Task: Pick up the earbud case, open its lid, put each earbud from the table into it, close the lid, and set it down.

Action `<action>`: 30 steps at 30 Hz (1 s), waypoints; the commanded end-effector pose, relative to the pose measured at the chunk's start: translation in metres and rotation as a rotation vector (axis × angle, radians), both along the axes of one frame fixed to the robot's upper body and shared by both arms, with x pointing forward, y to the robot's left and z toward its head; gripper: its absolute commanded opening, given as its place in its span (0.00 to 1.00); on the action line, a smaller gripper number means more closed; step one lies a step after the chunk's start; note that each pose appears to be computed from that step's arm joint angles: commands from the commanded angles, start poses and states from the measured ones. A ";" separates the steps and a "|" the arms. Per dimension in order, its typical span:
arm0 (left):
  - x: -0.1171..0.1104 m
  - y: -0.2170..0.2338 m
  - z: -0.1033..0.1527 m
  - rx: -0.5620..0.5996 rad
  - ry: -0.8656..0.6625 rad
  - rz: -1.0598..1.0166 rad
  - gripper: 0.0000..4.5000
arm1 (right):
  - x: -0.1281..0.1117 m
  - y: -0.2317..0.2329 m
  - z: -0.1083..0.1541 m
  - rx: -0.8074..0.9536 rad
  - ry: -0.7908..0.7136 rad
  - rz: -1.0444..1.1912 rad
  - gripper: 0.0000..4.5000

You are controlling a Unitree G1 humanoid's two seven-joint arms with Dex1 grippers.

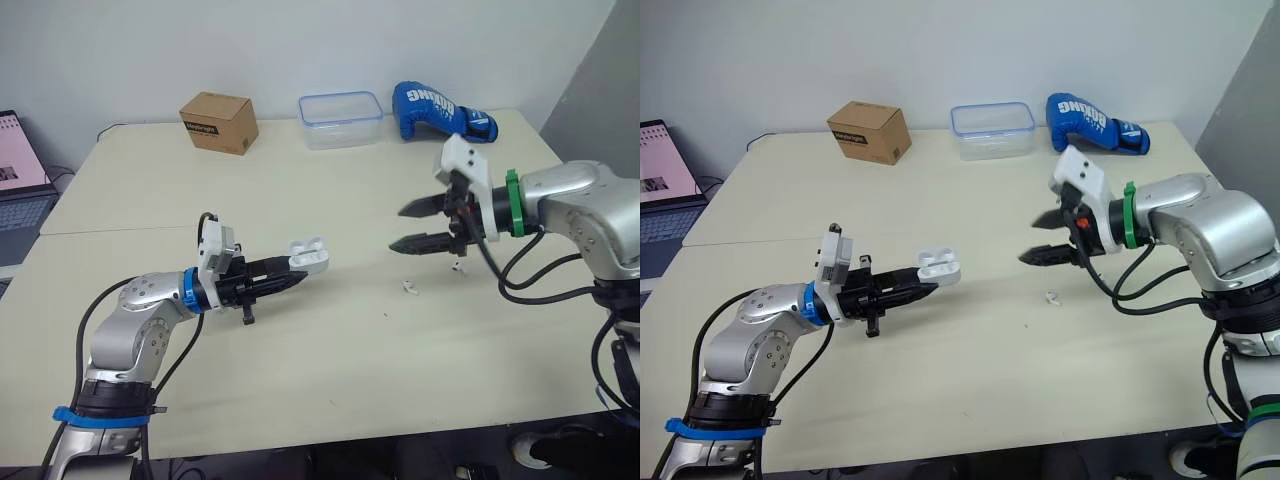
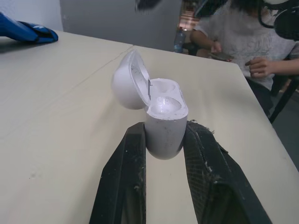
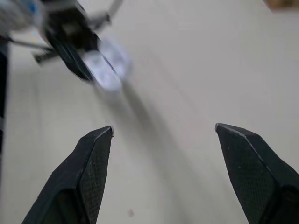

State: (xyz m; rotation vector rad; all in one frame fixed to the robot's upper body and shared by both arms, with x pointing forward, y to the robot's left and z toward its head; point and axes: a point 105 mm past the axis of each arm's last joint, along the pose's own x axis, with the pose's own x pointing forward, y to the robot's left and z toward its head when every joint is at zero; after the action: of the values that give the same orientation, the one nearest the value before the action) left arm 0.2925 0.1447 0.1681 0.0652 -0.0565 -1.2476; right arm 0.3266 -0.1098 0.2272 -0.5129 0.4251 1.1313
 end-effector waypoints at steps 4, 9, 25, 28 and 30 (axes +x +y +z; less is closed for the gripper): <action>0.003 -0.004 0.017 0.002 -0.082 -0.032 0.17 | 0.017 0.014 -0.013 -0.189 -0.011 -0.074 0.81; 0.002 -0.009 0.020 -0.005 -0.086 -0.045 0.17 | 0.009 0.016 -0.050 -0.260 0.035 -0.105 0.81; -0.004 -0.012 0.018 0.001 -0.065 -0.058 0.17 | 0.010 -0.003 -0.099 -0.184 0.015 -0.335 0.81; -0.003 -0.012 0.018 0.002 -0.064 -0.060 0.17 | 0.008 -0.003 -0.101 -0.185 0.022 -0.334 0.81; -0.003 -0.011 0.018 0.003 -0.063 -0.060 0.17 | 0.007 -0.004 -0.102 -0.187 0.028 -0.329 0.81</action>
State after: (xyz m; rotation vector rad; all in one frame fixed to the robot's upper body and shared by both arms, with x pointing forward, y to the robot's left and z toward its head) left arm 0.2934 0.1357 0.1763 0.0782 -0.0731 -1.2821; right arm 0.3333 -0.1129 0.1148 -0.5654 0.6657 0.7888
